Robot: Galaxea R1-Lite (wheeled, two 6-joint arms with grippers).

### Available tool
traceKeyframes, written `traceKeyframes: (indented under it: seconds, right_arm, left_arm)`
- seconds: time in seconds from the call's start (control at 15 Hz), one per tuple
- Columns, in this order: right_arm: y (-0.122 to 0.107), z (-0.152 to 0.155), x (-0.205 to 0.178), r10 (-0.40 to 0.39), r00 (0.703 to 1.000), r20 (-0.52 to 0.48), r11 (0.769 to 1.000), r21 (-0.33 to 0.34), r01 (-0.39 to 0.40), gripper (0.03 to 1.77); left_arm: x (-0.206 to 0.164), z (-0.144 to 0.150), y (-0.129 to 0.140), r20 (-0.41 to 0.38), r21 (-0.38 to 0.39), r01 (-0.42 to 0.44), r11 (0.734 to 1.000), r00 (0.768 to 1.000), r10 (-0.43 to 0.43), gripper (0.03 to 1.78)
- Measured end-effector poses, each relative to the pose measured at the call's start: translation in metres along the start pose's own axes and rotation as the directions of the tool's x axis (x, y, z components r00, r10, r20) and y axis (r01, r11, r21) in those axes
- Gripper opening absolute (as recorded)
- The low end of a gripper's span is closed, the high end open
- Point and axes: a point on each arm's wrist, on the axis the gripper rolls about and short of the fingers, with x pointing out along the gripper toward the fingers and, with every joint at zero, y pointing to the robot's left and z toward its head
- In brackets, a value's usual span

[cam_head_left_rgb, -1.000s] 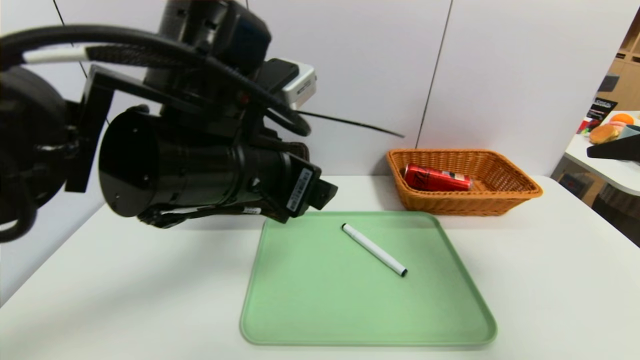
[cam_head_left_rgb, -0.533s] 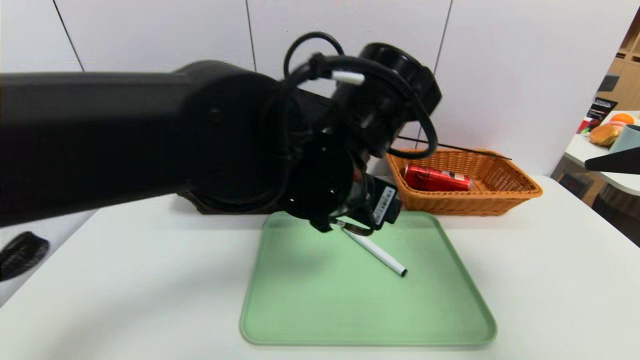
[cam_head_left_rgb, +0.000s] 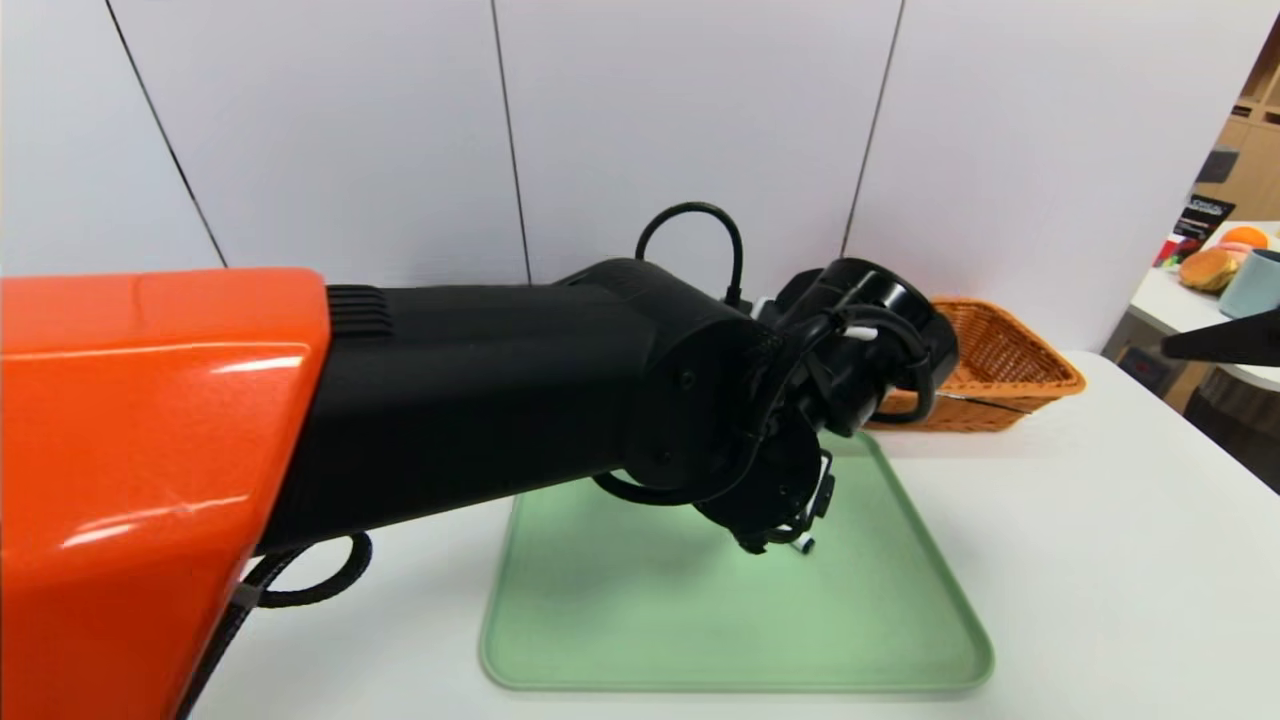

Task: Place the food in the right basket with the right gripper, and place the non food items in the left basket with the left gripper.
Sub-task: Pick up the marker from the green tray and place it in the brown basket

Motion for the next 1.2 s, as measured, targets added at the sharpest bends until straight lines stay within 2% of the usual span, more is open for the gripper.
traceKeyframes:
  seconds: [0.13,0.4,1.2]
  right_arm:
    - [0.000,-0.003,0.000,0.000,1.000,-0.007,1.000,0.004,0.000,1.69]
    - [0.000,-0.009,0.000,0.018,1.000,-0.021,0.999,0.037,-0.017,1.69]
    - [0.001,-0.024,-0.009,0.028,0.999,-0.023,0.999,0.038,-0.028,1.69]
  left_arm:
    - [0.008,-0.003,-0.002,-0.010,-0.032,-0.020,0.999,1.000,0.020,1.69]
    - [0.024,-0.009,-0.004,-0.019,-0.045,-0.094,0.995,0.995,0.093,1.69]
    - [0.049,-0.014,-0.017,0.005,-0.051,-0.092,0.994,0.996,0.093,1.69]
